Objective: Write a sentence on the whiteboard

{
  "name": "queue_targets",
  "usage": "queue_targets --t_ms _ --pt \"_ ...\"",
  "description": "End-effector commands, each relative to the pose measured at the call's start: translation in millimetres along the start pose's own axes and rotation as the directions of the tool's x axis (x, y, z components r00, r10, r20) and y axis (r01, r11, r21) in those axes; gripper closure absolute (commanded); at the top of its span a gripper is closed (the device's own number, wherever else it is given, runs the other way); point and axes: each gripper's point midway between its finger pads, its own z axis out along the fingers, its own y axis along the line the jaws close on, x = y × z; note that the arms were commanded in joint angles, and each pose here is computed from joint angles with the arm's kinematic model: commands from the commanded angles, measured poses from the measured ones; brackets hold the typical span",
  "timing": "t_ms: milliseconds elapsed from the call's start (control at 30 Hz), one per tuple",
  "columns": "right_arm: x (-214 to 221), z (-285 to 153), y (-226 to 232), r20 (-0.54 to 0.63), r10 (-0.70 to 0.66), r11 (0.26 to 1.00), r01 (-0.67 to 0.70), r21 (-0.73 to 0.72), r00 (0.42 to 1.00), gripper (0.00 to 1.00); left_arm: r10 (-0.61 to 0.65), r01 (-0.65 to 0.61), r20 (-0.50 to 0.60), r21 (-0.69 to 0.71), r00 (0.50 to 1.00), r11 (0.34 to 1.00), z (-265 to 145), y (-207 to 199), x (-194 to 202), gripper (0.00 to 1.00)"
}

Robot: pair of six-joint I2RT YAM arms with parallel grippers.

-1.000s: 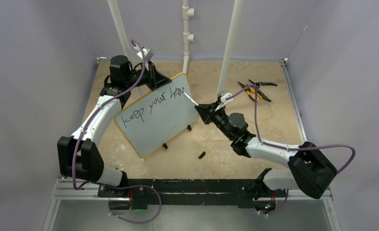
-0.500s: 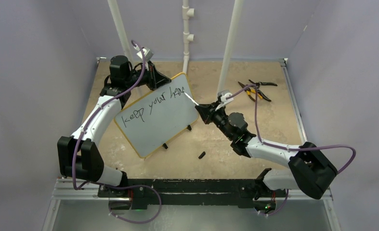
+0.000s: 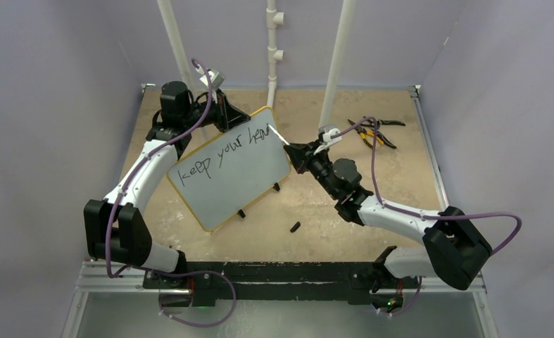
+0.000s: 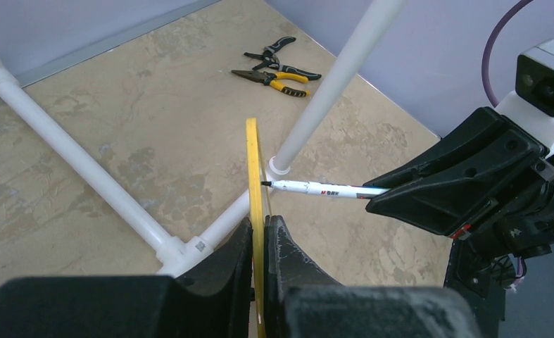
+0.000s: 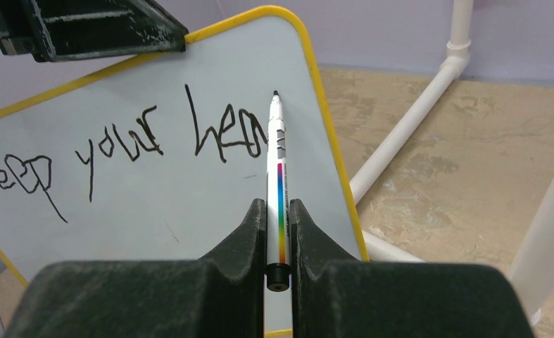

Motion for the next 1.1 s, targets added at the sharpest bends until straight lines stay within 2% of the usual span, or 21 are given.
queue_targets --t_ms 0,233,633,1067 --pt "-24 13 5 0.061 -0.017 1.000 0.017 0.000 0.998 1.00 0.055 -0.057 0.039 0.050 0.998 0.997 -2 -15 -13 1.00" --pt "-24 15 6 0.061 -0.020 1.000 0.021 -0.001 0.998 1.00 0.056 -0.058 0.040 0.052 0.998 0.997 -2 -15 -13 1.00" --pt "12 -2 -12 -0.017 -0.005 0.999 0.005 0.045 1.000 1.00 0.054 -0.056 0.040 0.054 0.998 0.997 -2 -16 -13 1.00" --pt "28 -9 -16 -0.061 0.004 0.999 -0.001 0.052 0.998 1.00 0.055 -0.057 0.041 0.051 0.998 0.997 -2 -16 -13 1.00"
